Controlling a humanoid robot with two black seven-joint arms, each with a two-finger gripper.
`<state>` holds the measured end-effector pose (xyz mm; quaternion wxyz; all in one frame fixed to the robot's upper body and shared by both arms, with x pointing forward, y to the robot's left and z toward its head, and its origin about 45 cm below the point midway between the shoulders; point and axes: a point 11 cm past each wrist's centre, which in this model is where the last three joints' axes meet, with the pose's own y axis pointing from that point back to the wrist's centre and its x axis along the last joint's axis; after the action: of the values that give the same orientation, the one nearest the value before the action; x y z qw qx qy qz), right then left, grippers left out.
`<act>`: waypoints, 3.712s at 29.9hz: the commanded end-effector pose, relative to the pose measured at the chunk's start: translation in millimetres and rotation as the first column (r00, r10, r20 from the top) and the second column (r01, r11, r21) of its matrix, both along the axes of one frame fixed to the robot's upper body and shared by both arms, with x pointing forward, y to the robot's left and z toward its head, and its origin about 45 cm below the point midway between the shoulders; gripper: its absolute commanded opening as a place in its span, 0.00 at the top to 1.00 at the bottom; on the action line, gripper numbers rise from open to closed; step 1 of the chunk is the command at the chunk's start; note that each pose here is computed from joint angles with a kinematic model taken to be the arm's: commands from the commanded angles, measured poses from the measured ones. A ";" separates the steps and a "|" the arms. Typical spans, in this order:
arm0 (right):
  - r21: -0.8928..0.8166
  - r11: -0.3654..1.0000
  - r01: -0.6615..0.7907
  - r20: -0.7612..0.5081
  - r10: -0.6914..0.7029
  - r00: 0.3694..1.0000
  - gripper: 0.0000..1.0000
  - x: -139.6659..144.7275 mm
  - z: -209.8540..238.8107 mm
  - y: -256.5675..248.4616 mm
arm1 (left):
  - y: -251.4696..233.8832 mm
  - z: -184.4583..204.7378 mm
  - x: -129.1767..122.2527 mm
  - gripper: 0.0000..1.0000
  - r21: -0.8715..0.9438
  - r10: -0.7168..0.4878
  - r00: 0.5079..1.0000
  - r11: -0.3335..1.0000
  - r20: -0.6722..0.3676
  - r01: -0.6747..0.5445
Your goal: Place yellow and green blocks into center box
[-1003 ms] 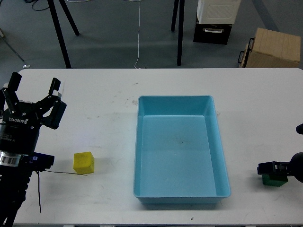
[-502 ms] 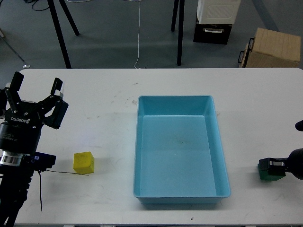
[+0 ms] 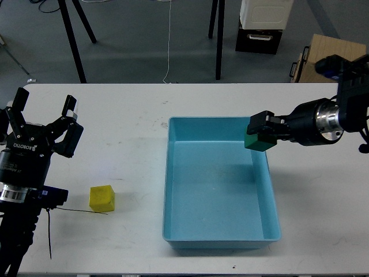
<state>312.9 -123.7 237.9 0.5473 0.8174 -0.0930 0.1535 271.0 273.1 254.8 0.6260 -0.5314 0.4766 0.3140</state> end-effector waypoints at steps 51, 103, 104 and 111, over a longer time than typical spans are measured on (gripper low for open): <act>0.587 -0.677 0.443 -0.779 -0.326 0.535 0.00 56.3 34.9 -298.9 | -0.5 3.2 12.3 0.00 0.011 -0.004 1.000 1.000 -0.002 0.004; 0.249 -0.891 0.380 -0.894 -0.061 0.444 0.00 -79.4 -51.6 -251.4 | -38.3 109.0 87.7 0.00 1.000 -0.547 0.837 -0.007 -0.013 0.011; 0.248 -0.891 0.380 -0.892 -0.057 0.448 0.00 -79.5 -50.3 -250.3 | -50.0 102.6 89.4 0.00 0.996 -0.579 0.813 -0.086 -0.052 0.003; 0.241 -0.893 0.381 -0.892 -0.050 0.449 0.00 -81.0 -50.7 -247.8 | -91.6 39.1 65.7 0.00 0.756 -0.716 0.577 -0.608 -0.392 -0.241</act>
<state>232.1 -371.6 188.1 -0.4720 0.5906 -0.5118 -0.4079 351.3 190.7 326.3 0.9334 0.2972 -0.0154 0.2008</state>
